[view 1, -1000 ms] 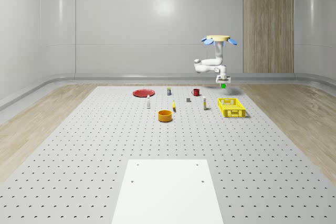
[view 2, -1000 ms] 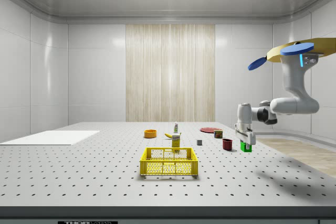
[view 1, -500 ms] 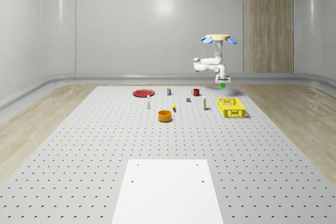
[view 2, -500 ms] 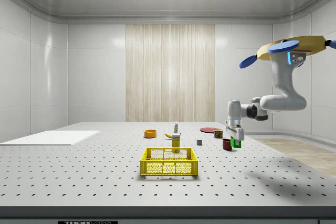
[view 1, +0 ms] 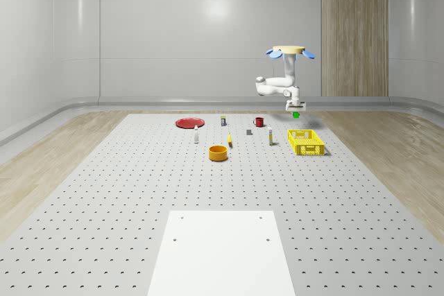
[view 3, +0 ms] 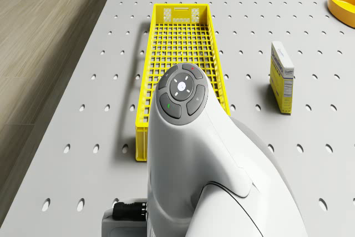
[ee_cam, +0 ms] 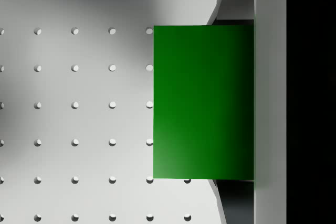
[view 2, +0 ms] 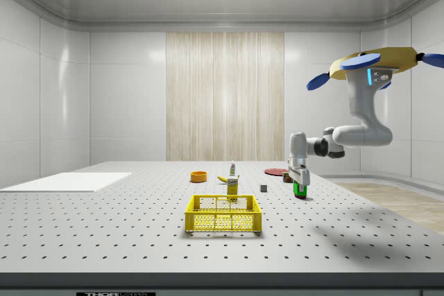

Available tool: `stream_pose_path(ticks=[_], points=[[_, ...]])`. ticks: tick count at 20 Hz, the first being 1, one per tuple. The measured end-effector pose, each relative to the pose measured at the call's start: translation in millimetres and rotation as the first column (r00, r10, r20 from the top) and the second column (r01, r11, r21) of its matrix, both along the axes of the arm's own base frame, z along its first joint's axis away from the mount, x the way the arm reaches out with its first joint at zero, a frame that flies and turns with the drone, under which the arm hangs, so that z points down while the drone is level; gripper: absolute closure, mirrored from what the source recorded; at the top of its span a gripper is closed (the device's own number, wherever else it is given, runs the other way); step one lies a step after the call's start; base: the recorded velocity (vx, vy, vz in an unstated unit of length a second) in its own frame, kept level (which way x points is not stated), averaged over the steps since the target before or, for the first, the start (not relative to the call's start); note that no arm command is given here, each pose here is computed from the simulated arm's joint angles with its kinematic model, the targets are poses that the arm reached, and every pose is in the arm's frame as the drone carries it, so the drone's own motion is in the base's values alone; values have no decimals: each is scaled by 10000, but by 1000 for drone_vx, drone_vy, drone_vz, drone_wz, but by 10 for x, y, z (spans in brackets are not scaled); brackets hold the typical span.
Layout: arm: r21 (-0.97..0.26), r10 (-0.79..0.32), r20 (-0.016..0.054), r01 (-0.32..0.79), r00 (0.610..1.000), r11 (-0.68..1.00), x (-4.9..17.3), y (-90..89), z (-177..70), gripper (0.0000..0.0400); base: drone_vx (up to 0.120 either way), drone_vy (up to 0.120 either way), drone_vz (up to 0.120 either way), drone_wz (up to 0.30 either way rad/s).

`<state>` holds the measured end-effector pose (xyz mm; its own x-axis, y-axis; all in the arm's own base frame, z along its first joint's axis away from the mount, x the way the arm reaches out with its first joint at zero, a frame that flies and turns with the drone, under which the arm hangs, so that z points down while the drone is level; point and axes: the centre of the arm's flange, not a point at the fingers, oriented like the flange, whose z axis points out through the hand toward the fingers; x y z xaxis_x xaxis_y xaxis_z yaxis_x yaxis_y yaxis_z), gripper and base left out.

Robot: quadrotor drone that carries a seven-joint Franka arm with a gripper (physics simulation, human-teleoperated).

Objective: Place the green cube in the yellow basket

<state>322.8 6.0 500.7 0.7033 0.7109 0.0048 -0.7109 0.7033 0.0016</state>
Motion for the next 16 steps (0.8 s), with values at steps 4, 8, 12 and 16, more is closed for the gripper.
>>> stream_pose_path(ticks=[4, 8, 12, 16], points=[[0, 0, 0, 0, 10000, 10000, 0, 0, 0, 149, 120, 0, 0, 0], [0, 1, 0, -1, 10000, 10000, 0, 0, 0, 149, 120, 0, 0, 0], [0, 1, 0, -1, 10000, 10000, 0, 0, 0, 149, 120, 0, 0, 0], [1, 1, 0, -1, 10000, 10000, 0, 0, 0, 149, 120, 0, 0, 0]])
